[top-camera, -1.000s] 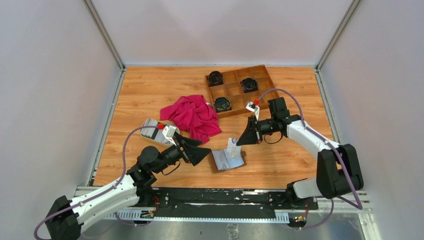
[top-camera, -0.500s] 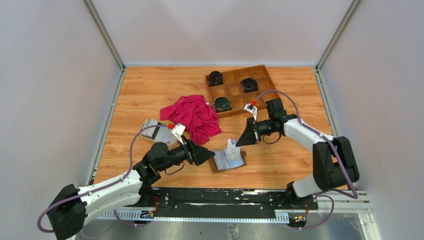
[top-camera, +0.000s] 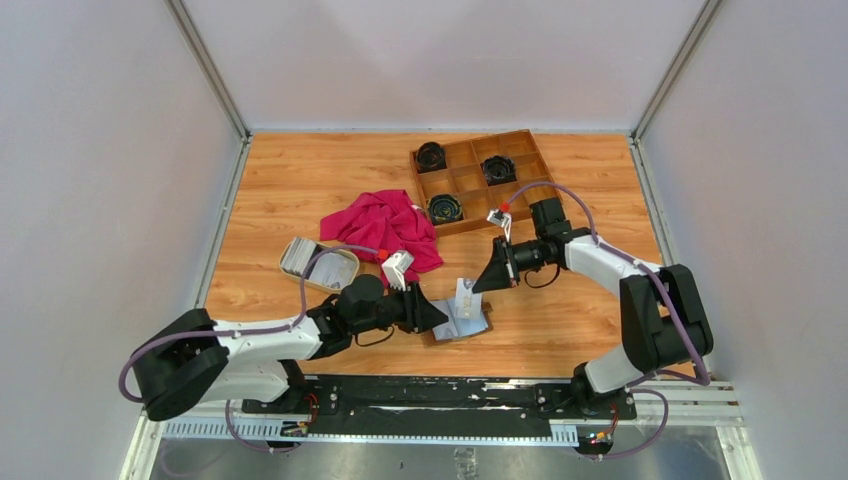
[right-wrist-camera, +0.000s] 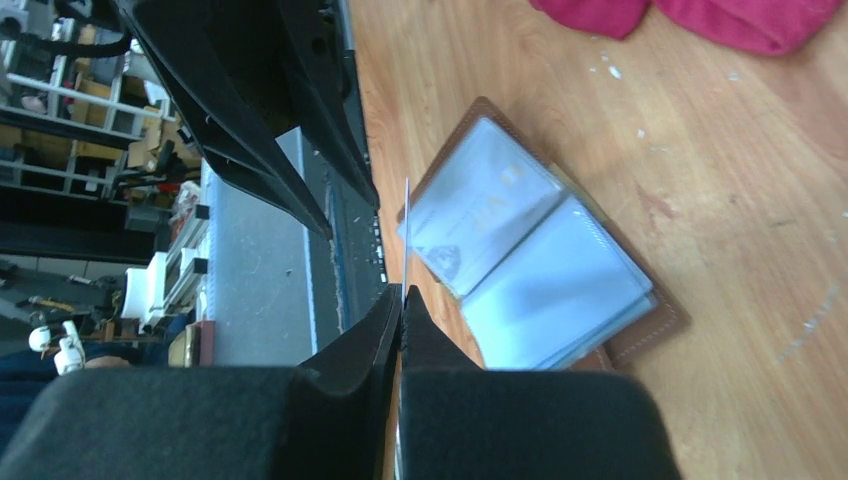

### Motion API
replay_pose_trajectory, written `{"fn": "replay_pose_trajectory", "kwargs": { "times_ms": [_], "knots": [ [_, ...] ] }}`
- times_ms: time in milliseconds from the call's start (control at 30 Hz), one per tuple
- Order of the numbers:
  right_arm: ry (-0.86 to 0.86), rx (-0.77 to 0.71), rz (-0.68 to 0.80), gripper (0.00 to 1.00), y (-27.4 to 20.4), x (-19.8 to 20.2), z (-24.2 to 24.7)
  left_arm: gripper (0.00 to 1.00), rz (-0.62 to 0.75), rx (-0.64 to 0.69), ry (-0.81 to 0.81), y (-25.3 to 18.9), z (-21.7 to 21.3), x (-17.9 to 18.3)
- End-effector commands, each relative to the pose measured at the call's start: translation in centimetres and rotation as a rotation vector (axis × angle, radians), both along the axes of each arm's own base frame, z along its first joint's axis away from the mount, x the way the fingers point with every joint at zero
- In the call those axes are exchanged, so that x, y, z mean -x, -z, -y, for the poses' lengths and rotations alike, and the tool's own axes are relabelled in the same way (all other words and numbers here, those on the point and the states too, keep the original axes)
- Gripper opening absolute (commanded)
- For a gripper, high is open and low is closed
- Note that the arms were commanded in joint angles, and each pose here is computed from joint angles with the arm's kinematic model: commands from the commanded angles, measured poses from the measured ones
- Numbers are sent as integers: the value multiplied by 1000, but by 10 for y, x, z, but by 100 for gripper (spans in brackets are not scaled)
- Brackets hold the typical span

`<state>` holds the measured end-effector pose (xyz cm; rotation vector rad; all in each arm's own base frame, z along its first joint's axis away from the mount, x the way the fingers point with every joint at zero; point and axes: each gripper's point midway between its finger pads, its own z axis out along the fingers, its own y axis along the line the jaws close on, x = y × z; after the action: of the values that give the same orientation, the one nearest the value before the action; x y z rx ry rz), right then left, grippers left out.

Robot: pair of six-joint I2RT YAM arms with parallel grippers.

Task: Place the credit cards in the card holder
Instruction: Insert the credit card into the card holder.

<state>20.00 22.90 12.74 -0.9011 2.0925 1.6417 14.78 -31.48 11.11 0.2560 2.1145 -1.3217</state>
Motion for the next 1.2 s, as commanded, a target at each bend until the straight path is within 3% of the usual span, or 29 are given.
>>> {"fn": "replay_pose_trajectory", "kwargs": {
  "times_ms": [0, 567, 1167],
  "knots": [
    [72, 82, -11, 0, 17, -17, 8, 33, 43, -42, -37, 8, 4, -14],
    [56, 105, -193, 0, 50, -25, 0, 9, -117, -316, -163, 103, -36, -13],
    [48, 250, -192, 0, 73, -19, -9, 7, -139, -337, -155, 112, -37, -10]
  ]
}}
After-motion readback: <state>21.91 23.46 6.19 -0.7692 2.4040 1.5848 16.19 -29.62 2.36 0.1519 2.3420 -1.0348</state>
